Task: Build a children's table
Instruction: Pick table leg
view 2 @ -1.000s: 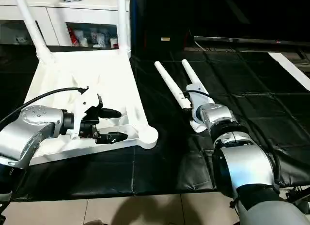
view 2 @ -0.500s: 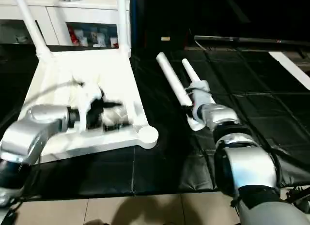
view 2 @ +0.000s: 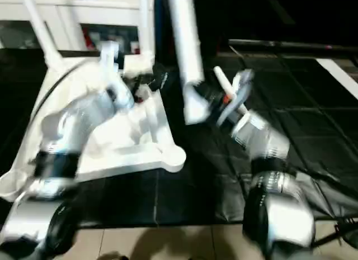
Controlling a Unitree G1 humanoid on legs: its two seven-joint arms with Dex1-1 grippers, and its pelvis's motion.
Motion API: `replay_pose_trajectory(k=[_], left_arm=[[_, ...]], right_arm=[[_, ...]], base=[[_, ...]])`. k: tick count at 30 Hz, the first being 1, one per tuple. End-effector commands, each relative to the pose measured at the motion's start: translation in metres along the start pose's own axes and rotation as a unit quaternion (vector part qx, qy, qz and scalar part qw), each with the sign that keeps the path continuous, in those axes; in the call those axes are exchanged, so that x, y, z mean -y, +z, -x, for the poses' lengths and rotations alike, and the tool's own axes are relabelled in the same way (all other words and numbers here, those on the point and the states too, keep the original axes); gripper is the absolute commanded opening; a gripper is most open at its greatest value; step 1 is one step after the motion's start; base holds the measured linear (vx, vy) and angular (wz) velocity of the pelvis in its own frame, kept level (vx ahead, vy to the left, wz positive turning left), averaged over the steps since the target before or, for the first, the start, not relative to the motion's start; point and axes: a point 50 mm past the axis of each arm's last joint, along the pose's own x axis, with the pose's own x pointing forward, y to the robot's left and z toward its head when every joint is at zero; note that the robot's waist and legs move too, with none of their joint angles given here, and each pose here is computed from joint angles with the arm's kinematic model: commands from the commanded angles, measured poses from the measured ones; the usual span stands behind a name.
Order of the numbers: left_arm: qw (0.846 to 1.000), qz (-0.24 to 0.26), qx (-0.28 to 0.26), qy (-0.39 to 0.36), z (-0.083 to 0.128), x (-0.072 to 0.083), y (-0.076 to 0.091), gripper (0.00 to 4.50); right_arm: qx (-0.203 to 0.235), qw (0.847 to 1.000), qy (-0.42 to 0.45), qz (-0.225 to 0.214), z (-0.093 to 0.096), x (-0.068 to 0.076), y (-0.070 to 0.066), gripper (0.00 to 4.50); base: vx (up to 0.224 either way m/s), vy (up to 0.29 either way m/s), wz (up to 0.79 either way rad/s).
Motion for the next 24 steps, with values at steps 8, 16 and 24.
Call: replay_pose_trajectory(k=[8,16,24], left_arm=[[0.993,0.099,0.042,-0.048,-0.014,0.018,0.015,4.5],[0.988,0.108,0.051,-0.103,-0.01,0.027,0.014,4.13],[0.987,0.125,0.049,-0.09,-0.007,0.024,0.011,3.63]], right_arm=[[-0.013,0.993,0.117,-0.005,-0.002,-0.036,-0.002,1.84],[-0.023,0.991,0.134,-0.013,0.002,-0.044,-0.004,1.84],[-0.03,0.992,0.125,-0.009,0.004,-0.045,-0.006,1.84]], base=[[0.0,0.0,0.0],[0.0,0.0,0.0],[0.0,0.0,0.0]])
